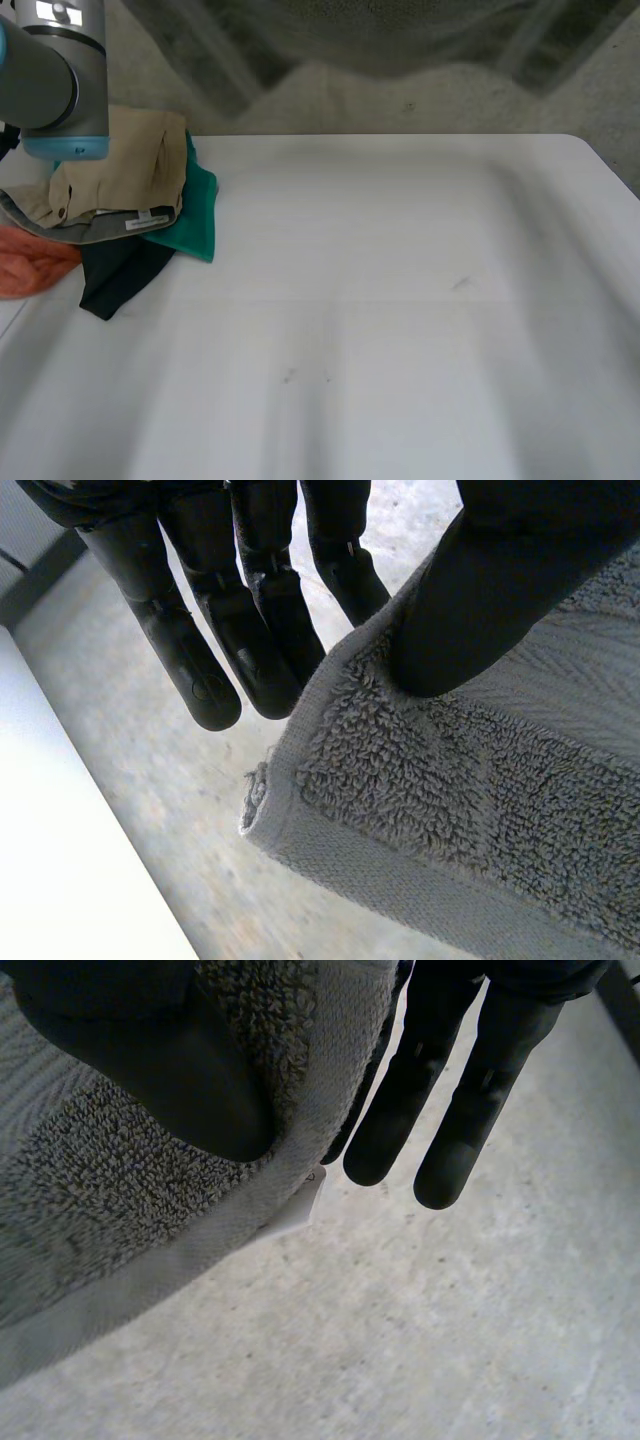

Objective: Fold the laundry.

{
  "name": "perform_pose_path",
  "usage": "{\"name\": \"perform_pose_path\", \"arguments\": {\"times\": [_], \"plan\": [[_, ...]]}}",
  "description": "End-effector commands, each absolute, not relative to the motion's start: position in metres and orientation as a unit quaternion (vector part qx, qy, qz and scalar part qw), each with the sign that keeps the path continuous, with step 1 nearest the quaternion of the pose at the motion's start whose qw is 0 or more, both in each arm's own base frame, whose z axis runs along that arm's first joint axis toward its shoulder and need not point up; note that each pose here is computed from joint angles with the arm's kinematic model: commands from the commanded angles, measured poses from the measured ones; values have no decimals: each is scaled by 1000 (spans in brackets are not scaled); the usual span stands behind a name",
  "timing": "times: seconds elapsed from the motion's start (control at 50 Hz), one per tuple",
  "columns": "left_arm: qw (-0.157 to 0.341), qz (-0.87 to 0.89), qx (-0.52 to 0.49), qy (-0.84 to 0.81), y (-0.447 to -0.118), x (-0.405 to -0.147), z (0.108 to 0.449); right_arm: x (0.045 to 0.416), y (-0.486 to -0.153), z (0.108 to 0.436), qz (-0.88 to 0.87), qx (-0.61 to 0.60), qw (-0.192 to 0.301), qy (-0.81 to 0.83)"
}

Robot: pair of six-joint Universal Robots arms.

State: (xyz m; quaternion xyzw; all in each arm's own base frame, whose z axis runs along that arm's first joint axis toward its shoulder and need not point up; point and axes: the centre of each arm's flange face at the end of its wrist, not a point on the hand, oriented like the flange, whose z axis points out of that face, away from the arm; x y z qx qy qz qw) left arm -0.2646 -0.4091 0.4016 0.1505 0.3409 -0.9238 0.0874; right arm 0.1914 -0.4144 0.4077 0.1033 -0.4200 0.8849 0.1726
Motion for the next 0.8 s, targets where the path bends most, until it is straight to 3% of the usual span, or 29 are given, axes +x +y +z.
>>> {"name": "perform_pose_path", "arguments": {"times": [0.02,0.18,0.24,0.38,0.5,0.56,0.62,0.74,0.8], "plan": [[57,-868,228,437,-399,-271,329,195,-414,351,822,174,151,-520],[3,-795,316,518,-384,-283,234,204,-419,233,707,258,104,-650],[-4,-752,335,568,-382,-284,188,205,-419,210,681,271,100,-673],[32,-616,404,676,-339,-272,139,197,-387,174,559,349,118,-743],[105,-491,455,736,-281,-238,158,176,-320,179,414,422,137,-795],[121,-428,483,754,-241,-224,168,158,-285,187,355,453,159,-802],[113,-403,510,751,-211,-220,178,145,-271,194,339,471,181,-794],[108,-429,523,728,-211,-228,186,135,-273,201,360,481,214,-770],[112,-466,511,714,-237,-240,184,137,-294,204,402,448,220,-768]]}}
